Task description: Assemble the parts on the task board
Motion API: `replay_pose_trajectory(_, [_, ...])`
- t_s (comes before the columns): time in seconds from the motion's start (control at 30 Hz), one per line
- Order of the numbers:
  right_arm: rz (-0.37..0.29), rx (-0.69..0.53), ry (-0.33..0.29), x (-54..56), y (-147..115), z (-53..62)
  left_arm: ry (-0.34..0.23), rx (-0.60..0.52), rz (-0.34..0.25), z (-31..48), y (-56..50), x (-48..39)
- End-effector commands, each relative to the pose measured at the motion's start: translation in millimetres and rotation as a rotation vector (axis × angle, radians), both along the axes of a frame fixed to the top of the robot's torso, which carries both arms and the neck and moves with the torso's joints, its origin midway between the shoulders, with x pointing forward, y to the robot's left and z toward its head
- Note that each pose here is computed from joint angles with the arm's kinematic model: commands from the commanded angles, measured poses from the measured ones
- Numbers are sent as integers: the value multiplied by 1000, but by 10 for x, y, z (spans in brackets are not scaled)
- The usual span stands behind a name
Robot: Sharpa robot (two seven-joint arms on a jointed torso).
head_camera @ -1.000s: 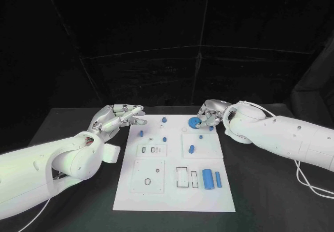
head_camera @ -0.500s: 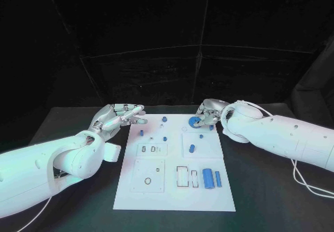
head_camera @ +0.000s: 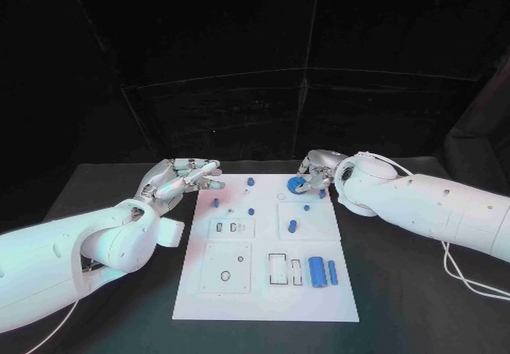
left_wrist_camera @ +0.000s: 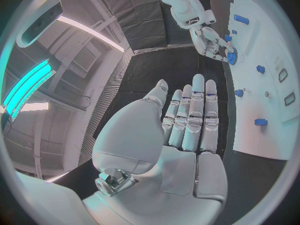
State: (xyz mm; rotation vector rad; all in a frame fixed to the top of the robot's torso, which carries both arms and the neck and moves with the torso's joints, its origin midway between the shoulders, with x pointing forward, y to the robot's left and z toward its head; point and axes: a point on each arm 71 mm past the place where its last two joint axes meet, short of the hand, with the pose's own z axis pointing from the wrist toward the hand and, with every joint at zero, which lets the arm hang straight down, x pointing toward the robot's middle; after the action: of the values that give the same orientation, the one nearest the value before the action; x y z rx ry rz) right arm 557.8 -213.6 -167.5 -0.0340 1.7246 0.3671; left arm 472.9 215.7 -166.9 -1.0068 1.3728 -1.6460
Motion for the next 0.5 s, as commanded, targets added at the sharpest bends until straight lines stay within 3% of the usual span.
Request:
replay_pose_trajectory(0.03, [18, -58, -27, -8, 35, 7, -3, -7, -13, 11, -14, -1])
replay_pose_trajectory(0.5, [101, 4, -196, -129, 241, 164, 0, -8, -17, 10, -22, -5])
